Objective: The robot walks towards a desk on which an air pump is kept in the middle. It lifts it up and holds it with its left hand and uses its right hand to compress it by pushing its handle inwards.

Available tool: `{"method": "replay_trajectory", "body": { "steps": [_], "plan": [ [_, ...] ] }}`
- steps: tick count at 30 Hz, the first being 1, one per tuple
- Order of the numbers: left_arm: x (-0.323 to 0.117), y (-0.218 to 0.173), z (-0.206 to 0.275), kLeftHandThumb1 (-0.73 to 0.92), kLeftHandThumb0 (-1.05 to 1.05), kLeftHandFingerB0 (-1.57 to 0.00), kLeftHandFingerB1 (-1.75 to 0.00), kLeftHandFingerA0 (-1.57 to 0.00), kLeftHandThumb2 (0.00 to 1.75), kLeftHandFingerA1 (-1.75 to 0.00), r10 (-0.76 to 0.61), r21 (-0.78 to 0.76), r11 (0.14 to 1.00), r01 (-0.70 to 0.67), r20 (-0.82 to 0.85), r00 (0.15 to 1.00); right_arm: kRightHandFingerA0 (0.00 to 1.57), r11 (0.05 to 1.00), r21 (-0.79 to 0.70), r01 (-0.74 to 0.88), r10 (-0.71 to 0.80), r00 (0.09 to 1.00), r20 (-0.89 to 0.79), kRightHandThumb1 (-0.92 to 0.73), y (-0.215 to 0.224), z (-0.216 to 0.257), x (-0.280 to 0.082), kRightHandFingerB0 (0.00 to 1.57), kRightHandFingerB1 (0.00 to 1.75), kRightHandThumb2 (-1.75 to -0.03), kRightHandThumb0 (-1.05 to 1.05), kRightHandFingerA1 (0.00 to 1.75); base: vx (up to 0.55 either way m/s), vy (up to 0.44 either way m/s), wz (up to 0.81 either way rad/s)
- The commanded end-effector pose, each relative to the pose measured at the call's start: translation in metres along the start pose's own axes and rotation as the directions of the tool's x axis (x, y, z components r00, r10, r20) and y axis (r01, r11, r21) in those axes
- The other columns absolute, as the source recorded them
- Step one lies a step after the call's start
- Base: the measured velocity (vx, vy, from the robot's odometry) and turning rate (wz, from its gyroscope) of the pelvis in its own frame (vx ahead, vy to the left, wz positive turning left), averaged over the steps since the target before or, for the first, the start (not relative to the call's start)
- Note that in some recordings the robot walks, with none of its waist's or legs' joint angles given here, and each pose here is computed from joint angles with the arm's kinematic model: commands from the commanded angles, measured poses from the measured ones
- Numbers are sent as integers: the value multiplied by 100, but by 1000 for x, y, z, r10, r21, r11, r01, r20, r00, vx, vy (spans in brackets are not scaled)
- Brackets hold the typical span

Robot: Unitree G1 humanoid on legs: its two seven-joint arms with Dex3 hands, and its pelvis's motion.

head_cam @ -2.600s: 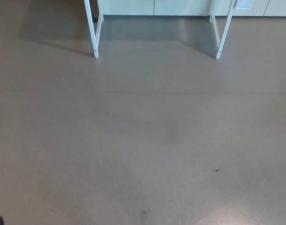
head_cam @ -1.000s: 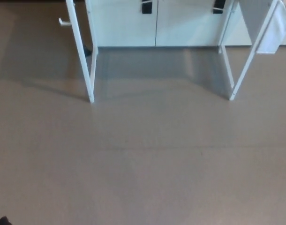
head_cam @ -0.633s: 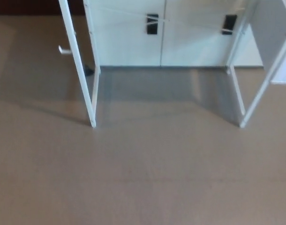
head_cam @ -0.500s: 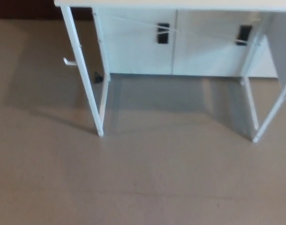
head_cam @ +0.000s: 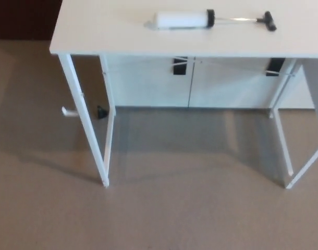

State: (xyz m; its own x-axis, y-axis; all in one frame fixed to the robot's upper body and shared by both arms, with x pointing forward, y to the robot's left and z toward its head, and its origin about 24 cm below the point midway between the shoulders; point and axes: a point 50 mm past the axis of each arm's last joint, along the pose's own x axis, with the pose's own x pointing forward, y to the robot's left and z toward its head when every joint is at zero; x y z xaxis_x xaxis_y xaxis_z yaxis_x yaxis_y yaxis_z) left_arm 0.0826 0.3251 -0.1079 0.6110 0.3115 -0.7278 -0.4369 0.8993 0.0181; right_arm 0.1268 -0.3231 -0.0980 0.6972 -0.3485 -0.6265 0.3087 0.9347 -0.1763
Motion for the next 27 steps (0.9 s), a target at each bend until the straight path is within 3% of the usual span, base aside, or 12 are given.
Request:
{"method": "replay_trajectory", "body": {
  "steps": [1,27],
  "plan": [
    [1,2,7,69,-21,-39,-36,-45,60,-43,5,40,999,-5,19,1000,59,1000,0,9,-9,1000,18,-72,-2,5,2,47,40,-61,-28,45,381,165,8],
    [3,3,12,72,-20,-40,-37,-44,61,-44,-11,28,1000,10,26,1000,64,1000,-1,11,-11,1000,15,-70,4,10,7,50,40,-60,-29,45,169,-19,-6]
  ]
}}
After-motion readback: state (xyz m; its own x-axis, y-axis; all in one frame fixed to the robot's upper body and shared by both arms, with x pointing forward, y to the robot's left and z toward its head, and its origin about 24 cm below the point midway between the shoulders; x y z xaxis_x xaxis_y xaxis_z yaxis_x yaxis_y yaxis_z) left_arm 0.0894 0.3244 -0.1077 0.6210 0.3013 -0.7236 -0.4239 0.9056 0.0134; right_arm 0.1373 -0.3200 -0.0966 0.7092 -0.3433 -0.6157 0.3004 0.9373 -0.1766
